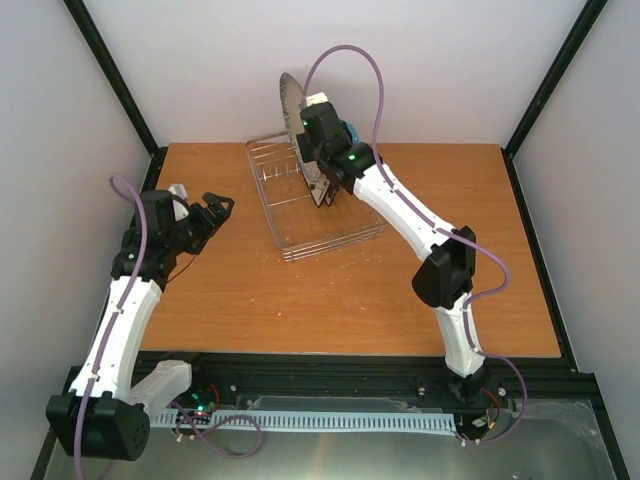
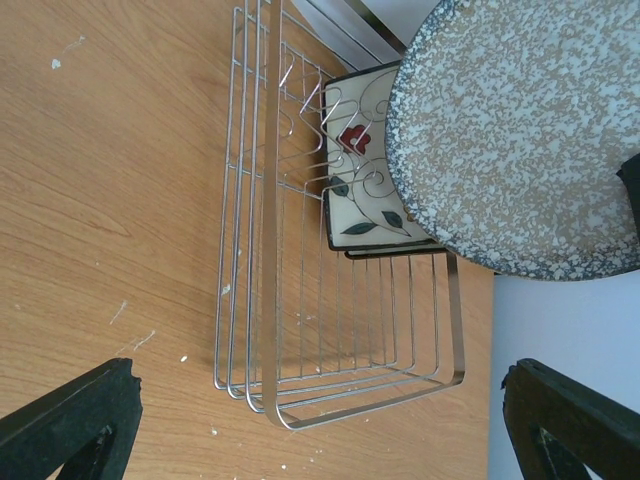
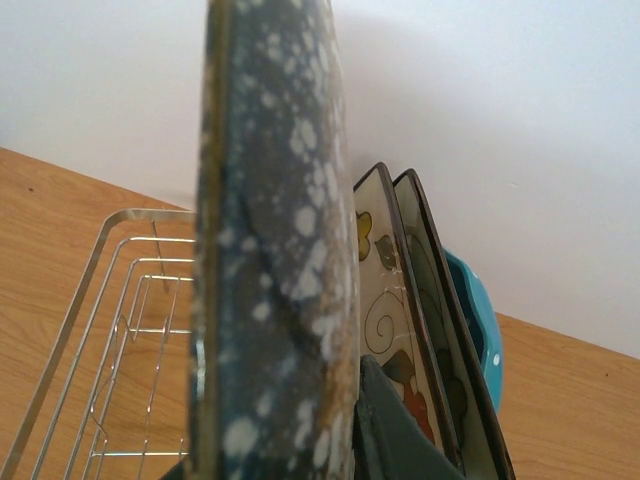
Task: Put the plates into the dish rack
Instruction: Insert the plate into the dish rack.
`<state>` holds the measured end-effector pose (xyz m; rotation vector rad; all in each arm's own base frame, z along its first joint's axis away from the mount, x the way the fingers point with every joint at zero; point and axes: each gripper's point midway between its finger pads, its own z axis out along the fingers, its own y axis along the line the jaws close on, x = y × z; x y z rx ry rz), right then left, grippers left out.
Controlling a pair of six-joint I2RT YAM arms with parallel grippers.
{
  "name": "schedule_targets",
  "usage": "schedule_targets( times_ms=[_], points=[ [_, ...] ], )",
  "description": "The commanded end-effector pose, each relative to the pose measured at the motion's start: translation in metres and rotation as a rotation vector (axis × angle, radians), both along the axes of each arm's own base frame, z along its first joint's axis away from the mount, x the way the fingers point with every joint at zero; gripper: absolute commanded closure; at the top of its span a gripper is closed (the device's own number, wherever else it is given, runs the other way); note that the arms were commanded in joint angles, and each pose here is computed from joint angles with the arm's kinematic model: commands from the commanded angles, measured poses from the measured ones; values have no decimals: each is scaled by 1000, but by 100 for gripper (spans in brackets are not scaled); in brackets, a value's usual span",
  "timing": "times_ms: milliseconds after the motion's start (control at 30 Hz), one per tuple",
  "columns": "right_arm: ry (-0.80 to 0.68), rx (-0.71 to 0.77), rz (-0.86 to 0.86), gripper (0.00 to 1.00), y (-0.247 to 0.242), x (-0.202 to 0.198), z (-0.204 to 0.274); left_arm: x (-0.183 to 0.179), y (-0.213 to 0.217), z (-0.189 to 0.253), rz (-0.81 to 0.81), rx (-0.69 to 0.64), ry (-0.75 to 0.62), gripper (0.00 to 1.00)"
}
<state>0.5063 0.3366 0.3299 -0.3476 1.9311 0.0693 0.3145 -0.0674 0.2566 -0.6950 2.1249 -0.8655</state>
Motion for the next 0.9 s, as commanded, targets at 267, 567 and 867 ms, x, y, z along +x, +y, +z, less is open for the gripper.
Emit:
schedule_targets(
  times_ms=[267,567,867],
  points=[
    [-228,200,-75,97,-3,12,76,0,5,9,2,24,-16,0],
    [-215,184,-76,97,2,19,62,2,8,7,5,37,-10,0],
    [-173,178,-73,97,7,25,40,6,10,6,7,42,-6,0]
  ],
)
